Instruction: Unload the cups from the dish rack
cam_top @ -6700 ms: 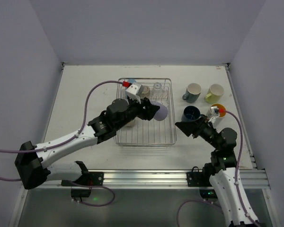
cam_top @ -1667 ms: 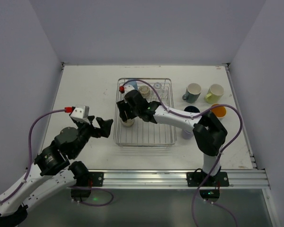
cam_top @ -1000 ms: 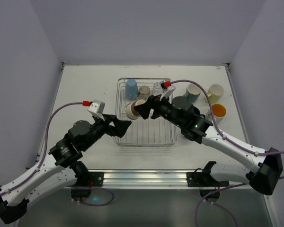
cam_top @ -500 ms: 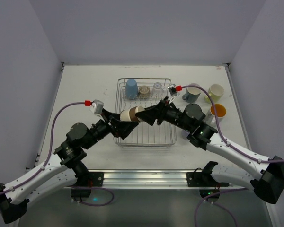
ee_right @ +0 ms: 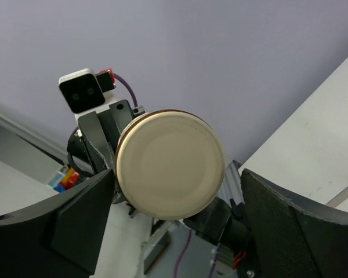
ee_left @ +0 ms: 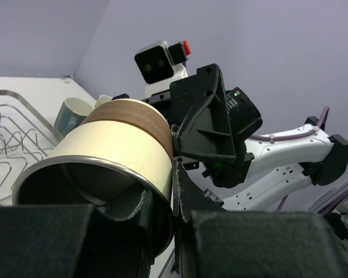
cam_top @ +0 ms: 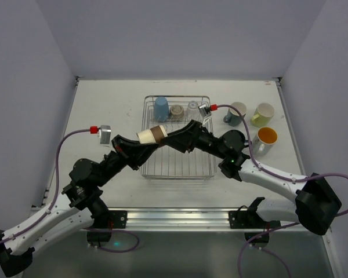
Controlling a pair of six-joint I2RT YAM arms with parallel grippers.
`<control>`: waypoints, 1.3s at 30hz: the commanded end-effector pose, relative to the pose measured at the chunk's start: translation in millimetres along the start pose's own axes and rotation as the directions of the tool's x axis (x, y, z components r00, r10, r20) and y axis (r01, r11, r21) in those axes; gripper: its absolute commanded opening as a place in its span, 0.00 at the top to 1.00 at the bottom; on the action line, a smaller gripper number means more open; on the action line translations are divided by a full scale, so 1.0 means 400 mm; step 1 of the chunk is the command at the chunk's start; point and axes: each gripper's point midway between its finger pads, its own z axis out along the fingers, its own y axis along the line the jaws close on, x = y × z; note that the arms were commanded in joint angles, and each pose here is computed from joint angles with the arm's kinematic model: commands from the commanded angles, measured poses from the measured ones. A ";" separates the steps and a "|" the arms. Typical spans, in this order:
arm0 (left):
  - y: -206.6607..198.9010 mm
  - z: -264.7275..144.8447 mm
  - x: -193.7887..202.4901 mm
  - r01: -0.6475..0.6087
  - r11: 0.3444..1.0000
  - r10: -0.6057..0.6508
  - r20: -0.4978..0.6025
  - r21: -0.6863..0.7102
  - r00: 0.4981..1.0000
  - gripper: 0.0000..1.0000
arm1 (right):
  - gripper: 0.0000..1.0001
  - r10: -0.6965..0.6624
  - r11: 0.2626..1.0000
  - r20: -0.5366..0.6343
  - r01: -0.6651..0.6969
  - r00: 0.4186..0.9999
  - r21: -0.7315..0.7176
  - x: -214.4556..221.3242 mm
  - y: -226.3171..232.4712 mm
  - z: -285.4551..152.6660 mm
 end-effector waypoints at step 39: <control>1.033 -0.327 -0.118 -0.262 0.023 -0.218 -0.260 -0.965 0.941 1.00 | 0.01 -0.239 0.838 -0.183 0.298 0.954 0.458 0.039 -0.199 -0.235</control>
